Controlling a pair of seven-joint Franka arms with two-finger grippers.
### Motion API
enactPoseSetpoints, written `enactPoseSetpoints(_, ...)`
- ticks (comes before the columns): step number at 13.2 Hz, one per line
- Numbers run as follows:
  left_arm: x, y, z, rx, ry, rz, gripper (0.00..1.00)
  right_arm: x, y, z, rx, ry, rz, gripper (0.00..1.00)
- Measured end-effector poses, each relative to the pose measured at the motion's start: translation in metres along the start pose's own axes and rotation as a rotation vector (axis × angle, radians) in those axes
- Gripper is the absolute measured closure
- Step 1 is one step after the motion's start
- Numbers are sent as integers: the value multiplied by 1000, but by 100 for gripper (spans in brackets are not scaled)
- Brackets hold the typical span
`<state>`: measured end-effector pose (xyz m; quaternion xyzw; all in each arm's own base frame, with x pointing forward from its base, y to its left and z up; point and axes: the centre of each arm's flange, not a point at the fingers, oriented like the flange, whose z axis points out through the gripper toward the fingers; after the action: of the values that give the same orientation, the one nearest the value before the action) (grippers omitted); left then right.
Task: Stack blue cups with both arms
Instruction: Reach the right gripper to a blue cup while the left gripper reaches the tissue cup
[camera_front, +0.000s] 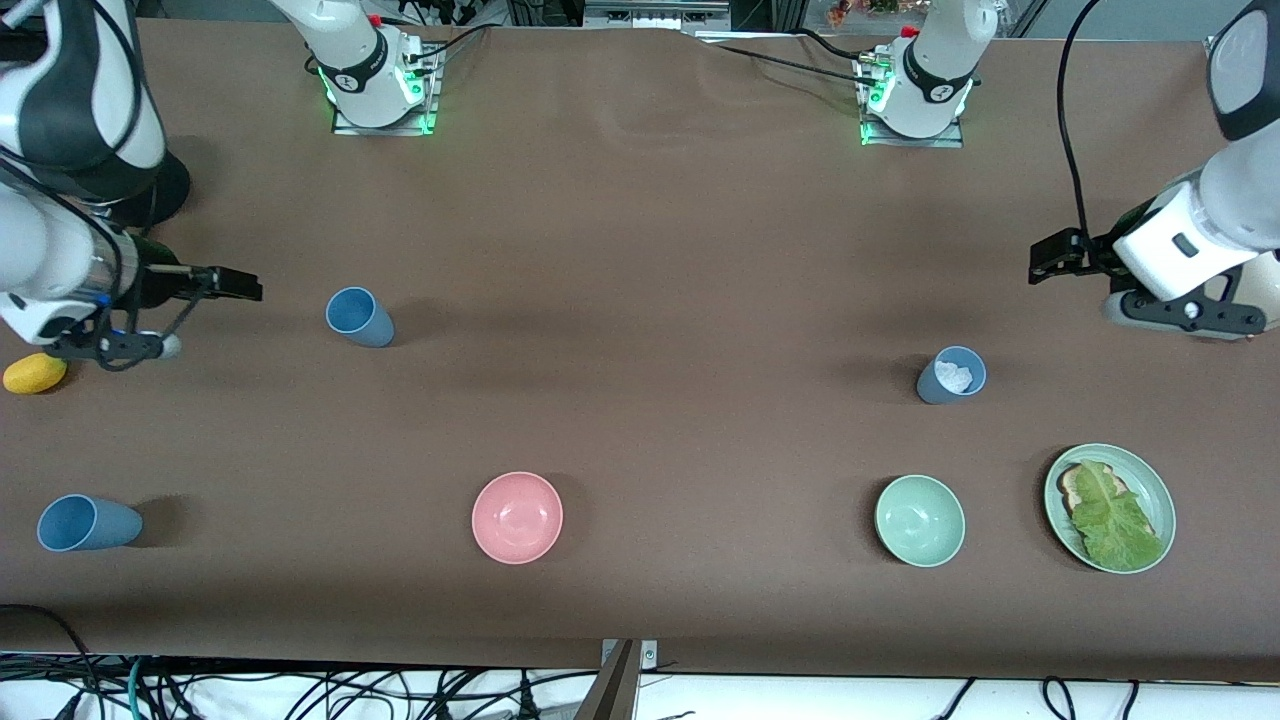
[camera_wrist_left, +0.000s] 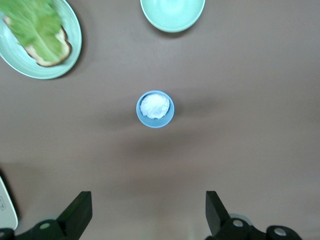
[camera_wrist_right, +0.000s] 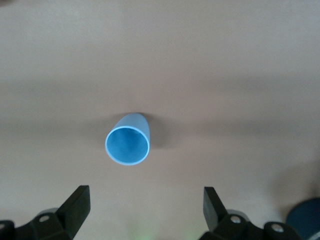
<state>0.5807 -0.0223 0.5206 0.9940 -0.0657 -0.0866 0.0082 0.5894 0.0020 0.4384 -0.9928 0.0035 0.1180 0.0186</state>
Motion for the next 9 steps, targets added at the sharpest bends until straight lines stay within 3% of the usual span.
enactPoseSetpoints(6,33,-27,147,-13,31,45,0,4,4,85,-29,74,-60,0)
enactPoseSetpoints(9,54,-33,204,26,49,69,0,9,0,112,-51,97,-98,0)
